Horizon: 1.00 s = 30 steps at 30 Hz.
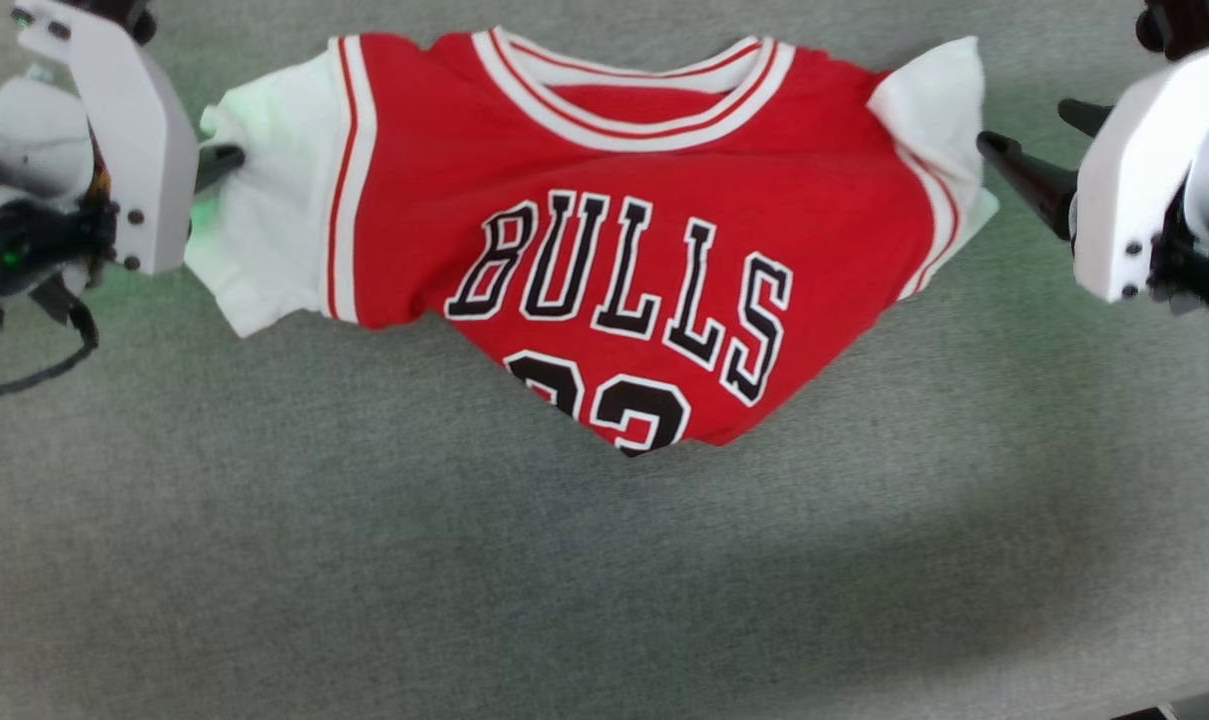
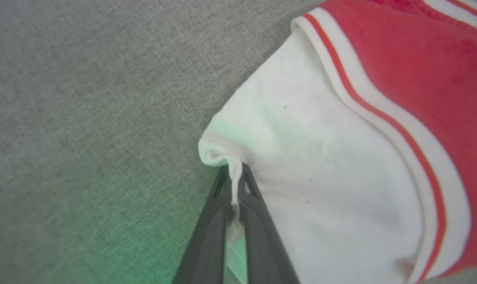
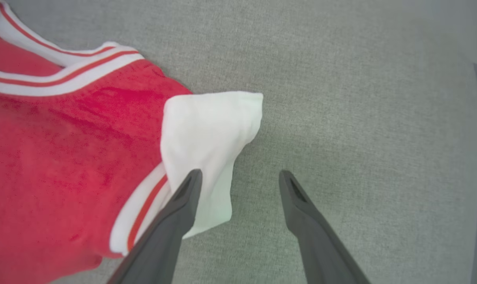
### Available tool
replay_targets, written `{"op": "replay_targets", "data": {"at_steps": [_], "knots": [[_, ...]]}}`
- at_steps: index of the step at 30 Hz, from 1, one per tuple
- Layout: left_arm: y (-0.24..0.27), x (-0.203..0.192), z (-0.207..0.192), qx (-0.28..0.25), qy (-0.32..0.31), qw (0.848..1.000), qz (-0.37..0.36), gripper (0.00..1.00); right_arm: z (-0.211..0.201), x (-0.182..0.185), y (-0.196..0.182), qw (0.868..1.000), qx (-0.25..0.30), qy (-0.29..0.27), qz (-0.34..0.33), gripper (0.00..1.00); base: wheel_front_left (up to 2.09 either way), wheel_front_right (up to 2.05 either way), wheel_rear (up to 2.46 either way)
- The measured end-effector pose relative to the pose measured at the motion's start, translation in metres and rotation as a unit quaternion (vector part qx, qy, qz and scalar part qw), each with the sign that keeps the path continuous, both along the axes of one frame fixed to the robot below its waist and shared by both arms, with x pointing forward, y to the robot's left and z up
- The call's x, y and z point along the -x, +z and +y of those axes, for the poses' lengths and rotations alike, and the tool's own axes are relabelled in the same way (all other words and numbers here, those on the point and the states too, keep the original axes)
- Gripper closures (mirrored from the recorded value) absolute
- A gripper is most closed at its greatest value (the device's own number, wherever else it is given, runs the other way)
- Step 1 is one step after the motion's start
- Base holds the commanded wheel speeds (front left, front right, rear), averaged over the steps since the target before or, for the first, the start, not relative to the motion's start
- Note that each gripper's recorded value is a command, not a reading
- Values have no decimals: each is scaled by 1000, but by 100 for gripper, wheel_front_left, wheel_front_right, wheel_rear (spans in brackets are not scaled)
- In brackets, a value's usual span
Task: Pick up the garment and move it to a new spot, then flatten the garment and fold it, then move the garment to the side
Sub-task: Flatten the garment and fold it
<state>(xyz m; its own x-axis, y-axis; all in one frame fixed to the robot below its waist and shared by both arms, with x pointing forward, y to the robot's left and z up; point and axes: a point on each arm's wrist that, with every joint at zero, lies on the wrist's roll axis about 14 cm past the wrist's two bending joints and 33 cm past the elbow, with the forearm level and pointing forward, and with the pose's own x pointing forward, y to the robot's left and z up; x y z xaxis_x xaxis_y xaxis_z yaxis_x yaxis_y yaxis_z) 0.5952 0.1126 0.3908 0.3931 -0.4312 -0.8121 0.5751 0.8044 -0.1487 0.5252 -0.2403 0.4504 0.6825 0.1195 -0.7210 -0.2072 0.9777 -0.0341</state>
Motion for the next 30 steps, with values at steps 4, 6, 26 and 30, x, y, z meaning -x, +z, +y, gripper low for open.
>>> {"op": "replay_targets", "data": {"at_steps": [4, 6, 26, 30], "knots": [[-2, -5, 0, 1, -4, 1000, -3, 100, -5, -13, -18, 999, 5, -12, 47, 0, 0, 0, 0], [-4, -7, -1, 6, -6, 1000, -4, 100, -6, -21, -24, 998, 4, -18, 57, 0, 0, 0, 0], [0, -6, -10, 31, -5, 999, -21, 100, 5, -35, -50, 997, 0, -6, 73, 100, 0, 0, 0], [9, -2, -10, 47, 6, 998, -34, 100, -5, -41, -28, 999, 0, -16, 33, 100, 0, 0, 0]]}}
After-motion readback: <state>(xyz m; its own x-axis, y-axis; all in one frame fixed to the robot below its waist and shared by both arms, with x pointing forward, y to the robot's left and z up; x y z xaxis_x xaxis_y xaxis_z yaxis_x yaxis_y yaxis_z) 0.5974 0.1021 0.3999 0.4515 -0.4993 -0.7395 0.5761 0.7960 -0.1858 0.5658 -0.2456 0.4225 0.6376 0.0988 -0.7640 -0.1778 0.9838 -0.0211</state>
